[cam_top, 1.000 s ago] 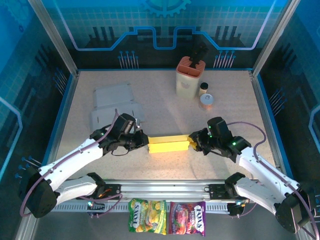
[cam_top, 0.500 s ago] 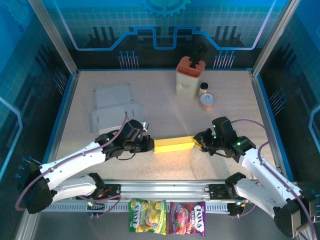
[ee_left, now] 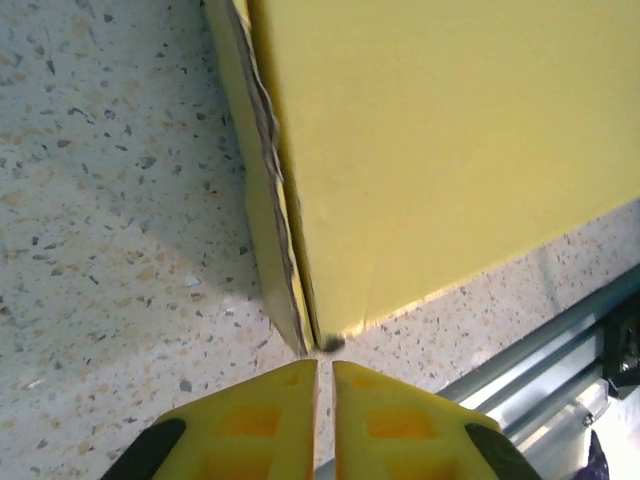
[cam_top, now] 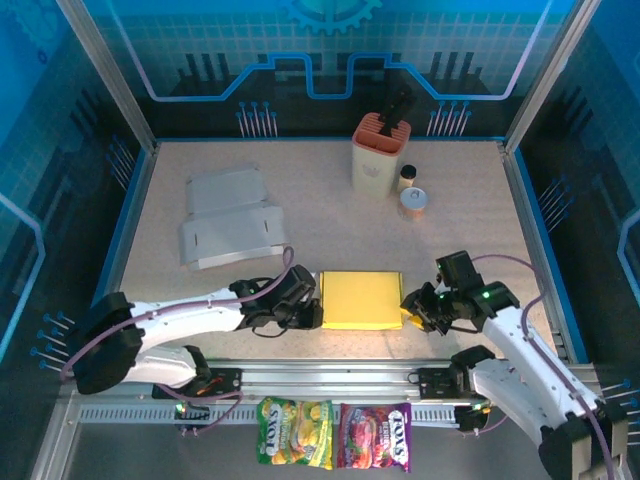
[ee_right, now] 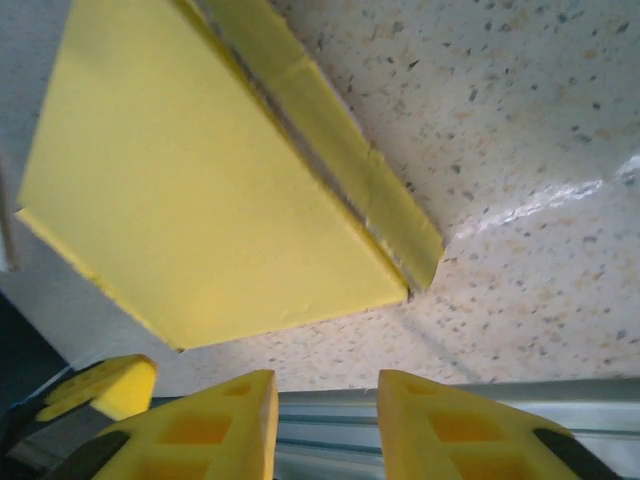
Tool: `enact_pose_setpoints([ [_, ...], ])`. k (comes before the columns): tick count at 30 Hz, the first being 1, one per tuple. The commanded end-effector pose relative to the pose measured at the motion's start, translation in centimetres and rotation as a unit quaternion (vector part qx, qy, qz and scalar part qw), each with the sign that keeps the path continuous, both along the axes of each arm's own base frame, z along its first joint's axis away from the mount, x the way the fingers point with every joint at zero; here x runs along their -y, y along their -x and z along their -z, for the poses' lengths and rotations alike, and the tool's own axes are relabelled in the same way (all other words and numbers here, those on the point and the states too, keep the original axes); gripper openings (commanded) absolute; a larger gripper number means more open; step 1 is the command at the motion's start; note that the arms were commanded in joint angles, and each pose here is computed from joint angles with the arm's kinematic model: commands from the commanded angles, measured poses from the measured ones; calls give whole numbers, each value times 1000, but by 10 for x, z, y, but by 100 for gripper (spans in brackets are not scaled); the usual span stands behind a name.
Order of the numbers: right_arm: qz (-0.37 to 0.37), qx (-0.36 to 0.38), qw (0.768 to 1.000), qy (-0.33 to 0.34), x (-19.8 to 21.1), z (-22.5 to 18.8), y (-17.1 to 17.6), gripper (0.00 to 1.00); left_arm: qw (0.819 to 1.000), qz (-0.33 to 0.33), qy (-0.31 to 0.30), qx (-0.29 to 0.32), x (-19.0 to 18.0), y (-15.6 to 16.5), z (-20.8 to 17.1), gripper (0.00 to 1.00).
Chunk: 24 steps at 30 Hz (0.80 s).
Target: Fold the paper box
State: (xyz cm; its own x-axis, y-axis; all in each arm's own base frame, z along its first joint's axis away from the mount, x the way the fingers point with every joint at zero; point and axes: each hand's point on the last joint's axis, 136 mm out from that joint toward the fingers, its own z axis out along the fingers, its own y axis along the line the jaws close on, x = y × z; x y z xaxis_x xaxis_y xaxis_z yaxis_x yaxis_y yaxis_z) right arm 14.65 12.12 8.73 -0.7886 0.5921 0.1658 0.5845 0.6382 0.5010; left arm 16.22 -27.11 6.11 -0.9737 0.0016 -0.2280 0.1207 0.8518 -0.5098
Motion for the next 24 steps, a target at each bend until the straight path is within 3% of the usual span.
enact_pose_setpoints([
  [1, -45, 25, 998, 21, 5, -8, -7, 38, 999, -37, 30, 20, 11, -17, -20, 20],
  [7, -84, 50, 994, 40, 11, -7, -25, 52, 997, -71, 36, -6, 0, -29, -28, 33],
  [10, -112, 49, 992, 40, 9, -2, -29, 56, 993, -90, 56, -50, -2, -36, -21, 40],
  [14, -132, 50, 989, 34, 4, -2, -33, 59, 993, -64, 32, -95, 3, -34, -3, 39],
  [24, -133, 49, 988, 62, 13, -6, -36, 59, 988, -70, 45, -126, 21, -40, 15, 29],
])
